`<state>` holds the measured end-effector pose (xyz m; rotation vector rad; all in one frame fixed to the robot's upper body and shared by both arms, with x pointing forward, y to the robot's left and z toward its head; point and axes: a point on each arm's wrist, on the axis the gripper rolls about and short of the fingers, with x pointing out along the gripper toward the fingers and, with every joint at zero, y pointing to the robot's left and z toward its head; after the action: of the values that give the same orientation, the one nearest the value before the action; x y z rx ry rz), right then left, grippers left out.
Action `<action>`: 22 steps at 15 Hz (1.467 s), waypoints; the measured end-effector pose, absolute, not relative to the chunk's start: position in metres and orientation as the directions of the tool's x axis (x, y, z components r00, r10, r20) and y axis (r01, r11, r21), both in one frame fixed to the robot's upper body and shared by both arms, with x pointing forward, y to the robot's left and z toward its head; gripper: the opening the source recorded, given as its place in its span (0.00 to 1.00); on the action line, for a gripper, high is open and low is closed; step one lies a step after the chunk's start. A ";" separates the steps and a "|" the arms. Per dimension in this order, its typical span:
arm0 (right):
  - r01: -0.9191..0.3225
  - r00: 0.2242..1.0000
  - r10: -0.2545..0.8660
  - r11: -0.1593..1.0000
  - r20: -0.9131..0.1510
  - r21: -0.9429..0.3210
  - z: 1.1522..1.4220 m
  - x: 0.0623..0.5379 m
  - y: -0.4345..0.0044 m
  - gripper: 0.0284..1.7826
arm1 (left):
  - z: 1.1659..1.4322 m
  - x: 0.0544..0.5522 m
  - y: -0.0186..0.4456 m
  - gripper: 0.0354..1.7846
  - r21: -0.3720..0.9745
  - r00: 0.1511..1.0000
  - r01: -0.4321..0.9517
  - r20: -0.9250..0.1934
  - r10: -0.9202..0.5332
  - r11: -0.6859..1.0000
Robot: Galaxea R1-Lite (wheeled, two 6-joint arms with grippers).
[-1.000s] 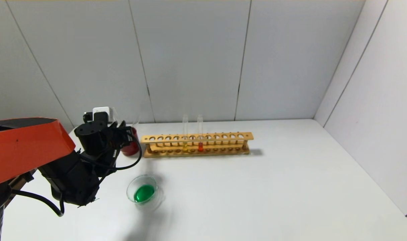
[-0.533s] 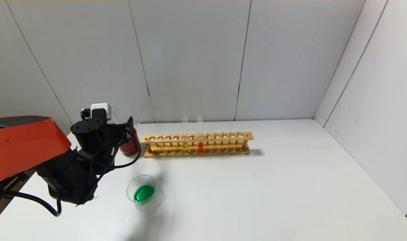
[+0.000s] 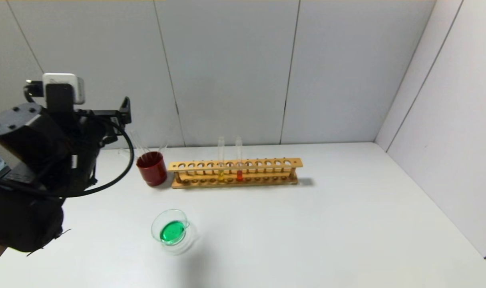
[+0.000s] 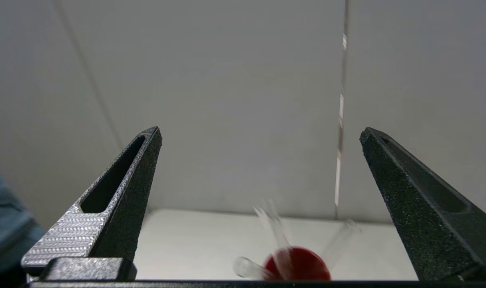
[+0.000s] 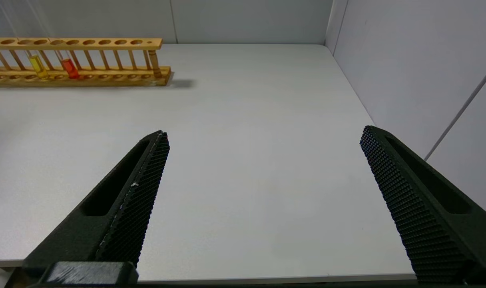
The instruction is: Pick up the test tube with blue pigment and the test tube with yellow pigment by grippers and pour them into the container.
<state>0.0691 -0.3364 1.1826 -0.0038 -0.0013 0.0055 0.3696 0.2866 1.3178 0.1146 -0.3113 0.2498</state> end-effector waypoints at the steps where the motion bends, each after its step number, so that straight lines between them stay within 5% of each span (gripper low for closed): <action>1: -0.006 1.000 0.006 1.000 0.001 -0.004 1.183 0.069 -0.336 0.98 | 1.335 0.349 0.290 0.98 0.069 0.908 -0.285 0.339 0.246 0.956; 4: -0.006 1.000 0.006 1.000 0.001 -0.004 1.183 0.069 -0.336 0.98 | 1.371 0.274 0.306 0.98 0.033 0.868 -0.343 0.392 0.304 0.939; 7: -0.005 1.000 0.005 1.000 0.001 -0.004 1.183 0.069 -0.336 0.98 | 1.373 0.195 0.328 0.98 0.009 0.832 -0.414 0.409 0.374 0.910; 15: -0.006 1.000 0.006 1.000 0.001 -0.004 1.183 0.069 -0.336 0.98 | 1.284 0.085 0.345 0.98 -0.030 0.746 -0.557 0.422 0.515 0.830; 18: -0.006 1.000 0.006 1.000 0.001 -0.004 1.183 0.069 -0.336 0.98 | 1.261 0.070 0.344 0.98 -0.129 0.746 -0.483 0.458 0.484 0.866; 22: -0.006 1.000 0.006 1.000 0.001 -0.004 1.183 0.069 -0.336 0.98 | 1.229 0.064 0.341 0.98 -0.128 0.863 -0.325 0.366 0.349 0.937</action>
<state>0.0691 -0.3364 1.1826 -0.0043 -0.0013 0.0055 0.0639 0.3409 1.2287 -0.0629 -0.3956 0.3532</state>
